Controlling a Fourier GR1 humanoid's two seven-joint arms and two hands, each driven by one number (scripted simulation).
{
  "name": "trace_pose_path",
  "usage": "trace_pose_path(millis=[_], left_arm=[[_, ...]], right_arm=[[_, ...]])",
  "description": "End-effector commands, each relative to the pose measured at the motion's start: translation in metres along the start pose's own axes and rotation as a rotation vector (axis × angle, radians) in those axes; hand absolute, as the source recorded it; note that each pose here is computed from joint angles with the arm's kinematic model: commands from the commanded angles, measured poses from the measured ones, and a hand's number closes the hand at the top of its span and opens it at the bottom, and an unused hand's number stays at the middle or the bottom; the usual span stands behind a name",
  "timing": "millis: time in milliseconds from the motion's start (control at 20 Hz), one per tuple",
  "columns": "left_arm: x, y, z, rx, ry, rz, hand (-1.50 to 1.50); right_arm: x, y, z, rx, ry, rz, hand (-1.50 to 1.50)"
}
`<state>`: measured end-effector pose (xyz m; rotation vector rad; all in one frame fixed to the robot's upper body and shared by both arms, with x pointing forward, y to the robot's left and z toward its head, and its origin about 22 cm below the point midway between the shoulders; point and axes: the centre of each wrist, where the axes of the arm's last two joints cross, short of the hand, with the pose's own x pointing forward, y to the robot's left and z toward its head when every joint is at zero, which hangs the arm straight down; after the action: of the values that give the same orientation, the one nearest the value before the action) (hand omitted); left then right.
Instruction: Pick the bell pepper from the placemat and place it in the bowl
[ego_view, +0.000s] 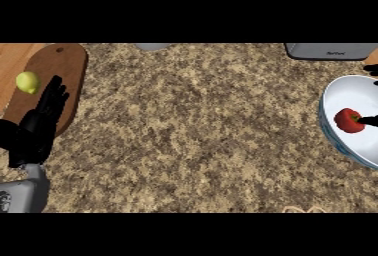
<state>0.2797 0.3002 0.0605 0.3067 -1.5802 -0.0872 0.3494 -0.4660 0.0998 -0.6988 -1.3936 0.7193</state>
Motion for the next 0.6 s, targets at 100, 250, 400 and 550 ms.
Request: trace_pose_path(millis=[100, 250, 400, 550], left_arm=[[-0.011, 0.008, 0.007, 0.023, 0.004, 0.003, 0.0], [0.001, -0.006, 0.006, 0.008, 0.001, 0.008, 0.0], [0.004, 0.003, 0.0, 0.009, 0.005, 0.006, 0.0], [0.006, -0.009, -0.007, -0.008, -0.004, -0.006, 0.0]], right_arm=[[-0.022, -0.013, 0.008, -0.179, -0.111, -0.469, -1.5], [-0.027, -0.036, 0.014, -0.219, -0.144, -0.663, -1.5], [-0.054, -0.063, 0.046, -0.256, -0.108, -0.708, -1.5], [-0.072, -0.085, 0.074, -0.222, -0.048, -0.718, -1.5]])
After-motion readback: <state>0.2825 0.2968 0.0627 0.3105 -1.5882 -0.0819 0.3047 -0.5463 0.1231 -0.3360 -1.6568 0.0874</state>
